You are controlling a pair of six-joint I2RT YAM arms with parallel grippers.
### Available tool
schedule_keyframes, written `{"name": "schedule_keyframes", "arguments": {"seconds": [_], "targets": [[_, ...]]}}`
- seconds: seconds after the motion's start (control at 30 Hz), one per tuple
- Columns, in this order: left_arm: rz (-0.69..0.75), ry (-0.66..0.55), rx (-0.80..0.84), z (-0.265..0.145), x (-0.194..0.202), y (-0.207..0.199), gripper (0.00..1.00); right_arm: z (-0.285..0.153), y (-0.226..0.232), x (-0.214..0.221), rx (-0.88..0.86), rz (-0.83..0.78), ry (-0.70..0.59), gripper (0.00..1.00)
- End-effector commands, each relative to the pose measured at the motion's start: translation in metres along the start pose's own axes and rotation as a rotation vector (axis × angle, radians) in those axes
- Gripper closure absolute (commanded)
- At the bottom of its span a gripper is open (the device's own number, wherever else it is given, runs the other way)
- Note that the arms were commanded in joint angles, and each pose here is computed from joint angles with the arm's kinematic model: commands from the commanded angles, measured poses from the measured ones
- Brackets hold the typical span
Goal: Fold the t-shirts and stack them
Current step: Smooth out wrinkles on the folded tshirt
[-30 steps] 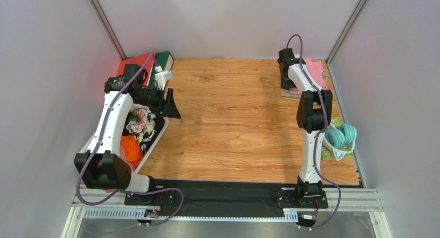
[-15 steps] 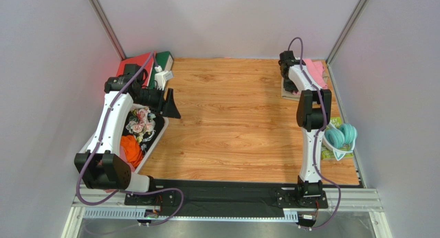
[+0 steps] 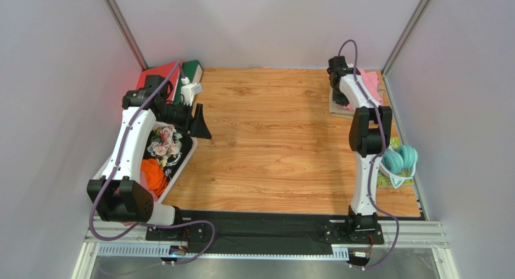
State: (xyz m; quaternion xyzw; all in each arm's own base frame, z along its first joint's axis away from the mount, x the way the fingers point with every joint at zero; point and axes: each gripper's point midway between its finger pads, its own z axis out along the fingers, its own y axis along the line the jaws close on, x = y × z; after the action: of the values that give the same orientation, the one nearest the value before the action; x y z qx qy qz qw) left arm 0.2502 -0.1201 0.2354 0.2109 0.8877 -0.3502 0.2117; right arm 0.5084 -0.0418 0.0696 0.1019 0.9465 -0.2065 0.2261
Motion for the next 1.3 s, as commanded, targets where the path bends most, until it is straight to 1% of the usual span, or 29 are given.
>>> {"name": "schedule_keyframes", "arguments": {"seconds": [0.0, 0.1, 0.2, 0.43, 0.47, 0.57, 0.63, 0.67, 0.7, 0.8, 0.83, 0.87, 0.9, 0.93, 0.97, 1.0, 1.03, 1.07, 1.1, 1.13, 1.2, 1.27], "targets": [[0.056, -0.044, 0.019, -0.009, -0.006, -0.013, 0.37, -0.06, 0.0, -0.033, -0.043, 0.039, -0.137, 1.0], [0.058, -0.043, 0.015, -0.009, -0.005, -0.013, 0.37, -0.067, 0.01, -0.033, -0.056, 0.018, -0.146, 1.0], [0.064, -0.051, 0.012, -0.012, -0.006, -0.015, 0.37, -0.067, 0.02, -0.024, -0.061, -0.016, -0.122, 1.0], [0.072, -0.065, 0.016, -0.015, -0.009, -0.02, 0.37, -0.05, 0.03, -0.003, -0.051, -0.048, -0.046, 1.0], [0.077, -0.066, 0.016, -0.015, -0.009, -0.02, 0.37, -0.049, 0.031, -0.003, -0.049, -0.05, -0.044, 0.88], [0.074, -0.063, 0.015, -0.015, -0.008, -0.019, 0.37, -0.045, 0.024, -0.004, -0.032, -0.034, -0.029, 0.4], [0.078, -0.064, 0.011, -0.016, -0.008, -0.019, 0.37, -0.046, 0.025, -0.001, -0.089, 0.014, 0.005, 0.25], [0.079, -0.064, 0.011, -0.016, -0.008, -0.019, 0.37, -0.046, 0.013, -0.01, -0.103, 0.067, 0.002, 0.16], [0.081, -0.067, 0.01, -0.017, -0.009, -0.02, 0.37, -0.046, 0.008, -0.012, -0.117, 0.091, 0.011, 0.0], [0.085, -0.069, 0.011, -0.017, -0.01, -0.021, 0.37, -0.057, -0.006, -0.038, -0.213, 0.194, -0.03, 0.0], [0.084, -0.068, 0.01, -0.017, -0.01, -0.02, 0.37, -0.066, 0.005, -0.045, -0.3, 0.209, -0.041, 0.0], [0.085, -0.067, 0.01, -0.017, -0.01, -0.02, 0.37, -0.066, -0.013, -0.062, -0.347, 0.291, -0.063, 0.0], [0.087, -0.064, 0.008, -0.017, -0.01, -0.019, 0.37, -0.068, -0.012, -0.074, -0.416, 0.338, -0.081, 0.0], [0.089, -0.062, 0.007, -0.017, -0.01, -0.019, 0.37, -0.071, -0.007, -0.081, -0.577, 0.393, -0.062, 0.0], [0.088, -0.059, 0.004, -0.017, -0.01, -0.018, 0.37, -0.075, -0.006, -0.09, -0.66, 0.441, -0.067, 0.0], [0.083, -0.055, 0.001, -0.016, -0.01, -0.016, 0.37, -0.076, -0.002, -0.111, -0.769, 0.555, -0.092, 0.0], [0.085, -0.052, 0.0, -0.015, -0.01, -0.014, 0.37, -0.087, 0.005, -0.118, -0.977, 0.597, -0.064, 0.0], [0.08, -0.048, -0.001, -0.013, -0.01, -0.012, 0.37, -0.089, 0.008, -0.127, -1.065, 0.651, -0.062, 0.0], [0.076, -0.044, -0.002, -0.012, -0.01, -0.01, 0.37, -0.095, 0.007, -0.147, -1.147, 0.711, -0.098, 0.0], [0.074, -0.04, -0.004, -0.01, -0.011, -0.008, 0.37, -0.083, 0.015, -0.147, -1.188, 0.728, -0.064, 0.0], [0.061, -0.026, -0.004, -0.007, -0.011, -0.003, 0.37, -0.076, 0.018, -0.156, -1.219, 0.759, -0.051, 0.0], [0.056, -0.015, -0.007, -0.004, -0.01, 0.0, 0.37, -0.056, 0.029, -0.157, -1.266, 0.779, -0.007, 0.0]]}}
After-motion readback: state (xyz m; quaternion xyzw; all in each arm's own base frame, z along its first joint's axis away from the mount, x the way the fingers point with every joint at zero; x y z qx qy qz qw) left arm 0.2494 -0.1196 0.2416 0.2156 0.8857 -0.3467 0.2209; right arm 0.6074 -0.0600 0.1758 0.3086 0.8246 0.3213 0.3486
